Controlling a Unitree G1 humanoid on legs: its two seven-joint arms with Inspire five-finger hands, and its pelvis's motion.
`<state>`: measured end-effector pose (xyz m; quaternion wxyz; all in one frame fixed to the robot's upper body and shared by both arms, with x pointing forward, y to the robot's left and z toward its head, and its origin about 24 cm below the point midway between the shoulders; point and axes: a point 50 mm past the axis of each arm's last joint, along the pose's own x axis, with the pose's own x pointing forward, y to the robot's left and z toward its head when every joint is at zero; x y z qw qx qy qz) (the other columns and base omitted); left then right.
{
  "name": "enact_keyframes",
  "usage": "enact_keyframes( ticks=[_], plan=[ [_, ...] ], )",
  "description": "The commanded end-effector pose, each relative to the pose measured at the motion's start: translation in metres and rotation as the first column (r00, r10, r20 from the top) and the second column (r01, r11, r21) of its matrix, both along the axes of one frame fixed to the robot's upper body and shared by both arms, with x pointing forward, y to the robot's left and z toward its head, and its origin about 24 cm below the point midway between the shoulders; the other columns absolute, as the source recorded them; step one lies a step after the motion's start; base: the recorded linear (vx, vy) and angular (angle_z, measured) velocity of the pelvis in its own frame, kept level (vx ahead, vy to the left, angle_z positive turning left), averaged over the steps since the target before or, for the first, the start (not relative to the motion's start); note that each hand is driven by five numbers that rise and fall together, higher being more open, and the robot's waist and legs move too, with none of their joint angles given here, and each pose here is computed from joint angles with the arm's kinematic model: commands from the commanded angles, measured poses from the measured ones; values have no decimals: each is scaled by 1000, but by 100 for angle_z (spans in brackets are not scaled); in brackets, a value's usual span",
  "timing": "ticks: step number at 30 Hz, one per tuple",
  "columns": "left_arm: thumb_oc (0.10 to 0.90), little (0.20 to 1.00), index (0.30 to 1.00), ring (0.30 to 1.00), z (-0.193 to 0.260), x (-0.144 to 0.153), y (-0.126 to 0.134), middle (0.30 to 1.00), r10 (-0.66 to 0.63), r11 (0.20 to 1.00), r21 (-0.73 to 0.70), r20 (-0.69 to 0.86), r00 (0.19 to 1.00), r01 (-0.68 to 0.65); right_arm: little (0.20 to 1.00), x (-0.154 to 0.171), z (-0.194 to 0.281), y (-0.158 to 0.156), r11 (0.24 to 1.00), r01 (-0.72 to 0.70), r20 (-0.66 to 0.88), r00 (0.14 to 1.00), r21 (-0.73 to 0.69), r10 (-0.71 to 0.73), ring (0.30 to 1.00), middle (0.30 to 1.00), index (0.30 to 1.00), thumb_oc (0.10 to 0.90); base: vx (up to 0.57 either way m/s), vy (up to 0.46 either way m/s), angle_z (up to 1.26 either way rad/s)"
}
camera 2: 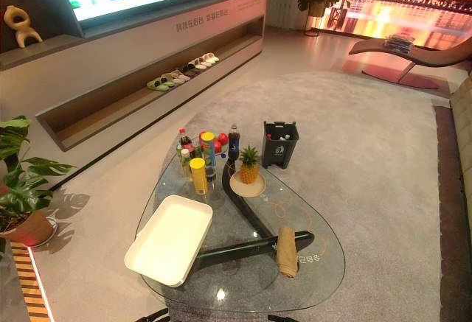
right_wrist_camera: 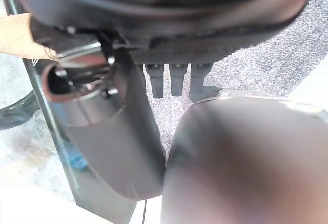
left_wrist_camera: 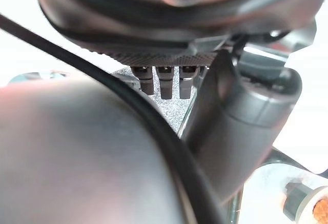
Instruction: Wipe the table with a cloth and put it in the basket.
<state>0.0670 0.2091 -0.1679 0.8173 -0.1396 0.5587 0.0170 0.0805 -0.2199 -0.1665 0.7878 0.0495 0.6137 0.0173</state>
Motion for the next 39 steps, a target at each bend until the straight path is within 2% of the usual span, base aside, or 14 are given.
enact_keyframes(
  ticks=[1, 30, 34, 39],
  plan=[
    [800, 900, 900, 900, 3, 29, -15, 900, -45, 999, -25, 56, 997, 47, 900, -9, -1, -5, 1000, -19, -54, 998, 4, 19, 900, 900, 900, 800, 0, 0, 0],
    [800, 900, 900, 900, 6, 37, -13, 900, -5, 1000, -28, 131, 991, 8, 900, -3, 1, -9, 999, -43, -14, 999, -17, 43, 900, 900, 900, 800, 0, 0, 0],
    [800, 900, 900, 900, 7, 38, -15, 900, -9, 999, -41, 145, 989, 15, 900, 5, 3, -10, 999, -18, 54, 998, -28, 19, 900, 900, 900, 800, 30, -16, 0],
    [800, 900, 900, 900, 8, 39, -15, 900, -42, 999, -21, 159, 986, 46, 900, 32, 12, -14, 997, 3, 208, 978, -72, 12, 900, 900, 900, 800, 30, -26, 0]
  ],
)
